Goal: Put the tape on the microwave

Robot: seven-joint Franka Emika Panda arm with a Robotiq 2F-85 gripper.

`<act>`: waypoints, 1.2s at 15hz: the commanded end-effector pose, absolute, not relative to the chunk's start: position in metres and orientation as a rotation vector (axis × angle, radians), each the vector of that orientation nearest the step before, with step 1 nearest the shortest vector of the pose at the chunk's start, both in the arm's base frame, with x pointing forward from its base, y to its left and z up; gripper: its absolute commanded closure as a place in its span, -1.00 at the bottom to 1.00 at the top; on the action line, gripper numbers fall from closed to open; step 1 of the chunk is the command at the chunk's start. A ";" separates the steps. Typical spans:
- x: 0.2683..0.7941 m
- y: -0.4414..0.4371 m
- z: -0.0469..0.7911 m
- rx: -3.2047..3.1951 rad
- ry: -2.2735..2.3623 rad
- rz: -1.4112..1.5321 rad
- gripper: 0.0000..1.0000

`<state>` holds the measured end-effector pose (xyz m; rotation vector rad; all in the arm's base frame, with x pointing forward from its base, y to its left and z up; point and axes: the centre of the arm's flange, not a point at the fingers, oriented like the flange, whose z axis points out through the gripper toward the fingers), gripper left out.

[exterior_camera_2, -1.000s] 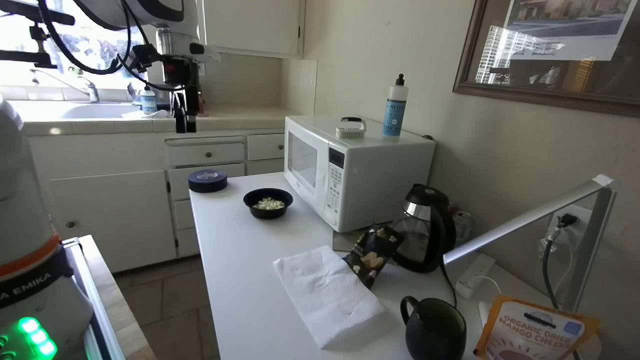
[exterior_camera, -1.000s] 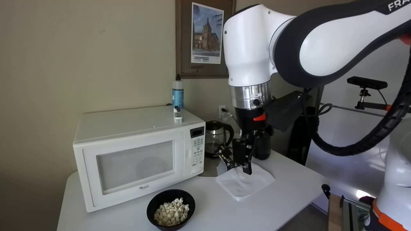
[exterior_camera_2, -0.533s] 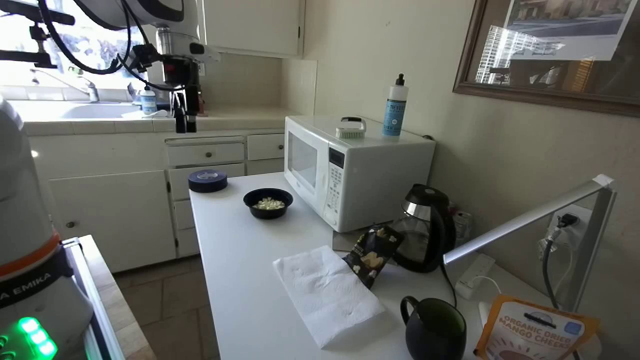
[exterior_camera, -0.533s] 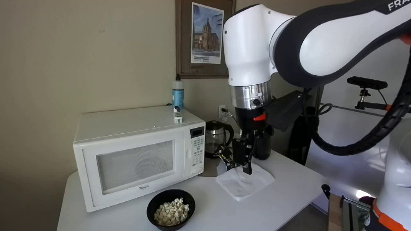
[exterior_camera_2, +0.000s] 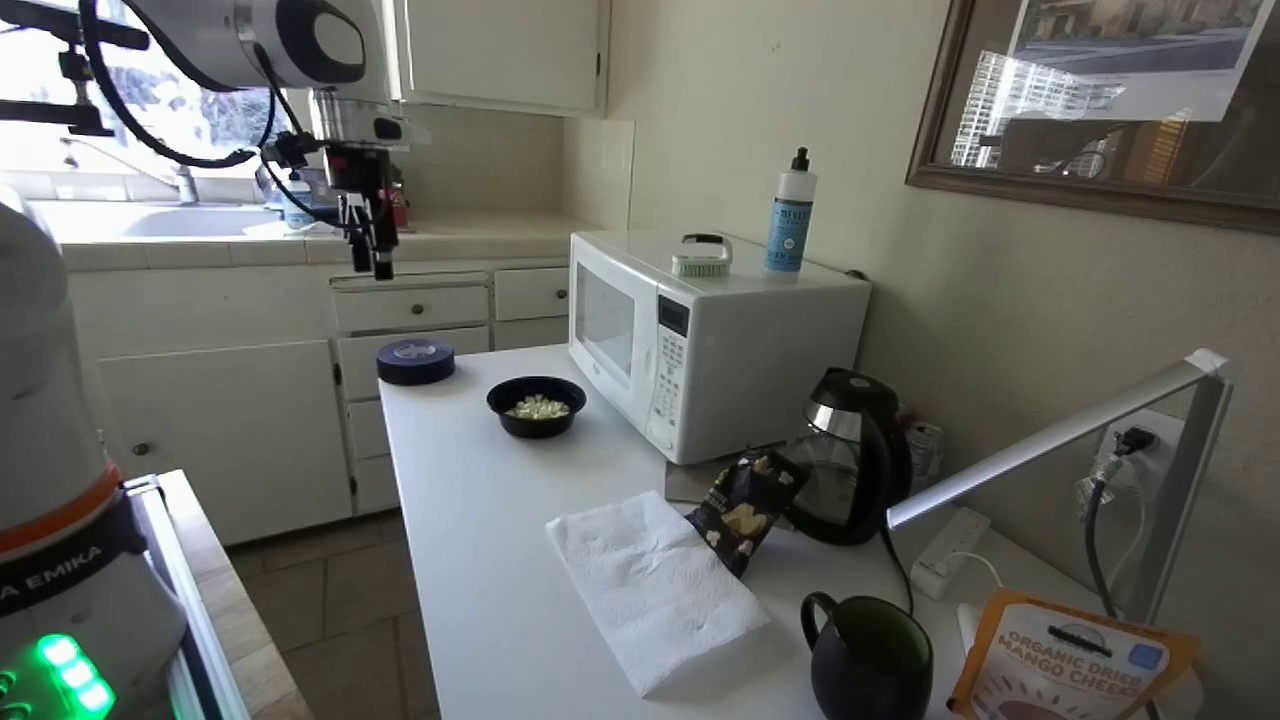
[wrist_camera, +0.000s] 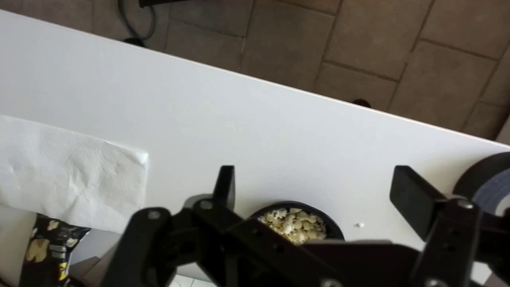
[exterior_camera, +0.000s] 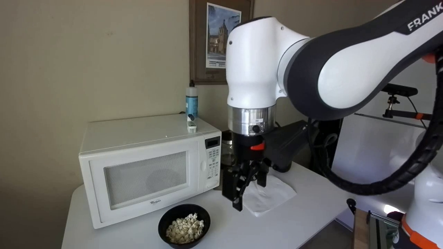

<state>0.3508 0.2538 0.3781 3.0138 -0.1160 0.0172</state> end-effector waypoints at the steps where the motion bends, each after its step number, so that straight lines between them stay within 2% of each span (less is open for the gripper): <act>1: 0.389 0.305 0.333 3.074 -0.188 -0.015 -1.00; 9: 0.444 0.407 0.243 3.051 -0.284 -0.104 -1.00; 16: 0.467 0.486 0.162 3.086 -0.238 0.021 -1.00; 17: 0.445 0.459 0.185 3.071 -0.218 -0.032 -1.00; 18: 0.447 0.465 0.177 3.073 -0.218 -0.029 -1.00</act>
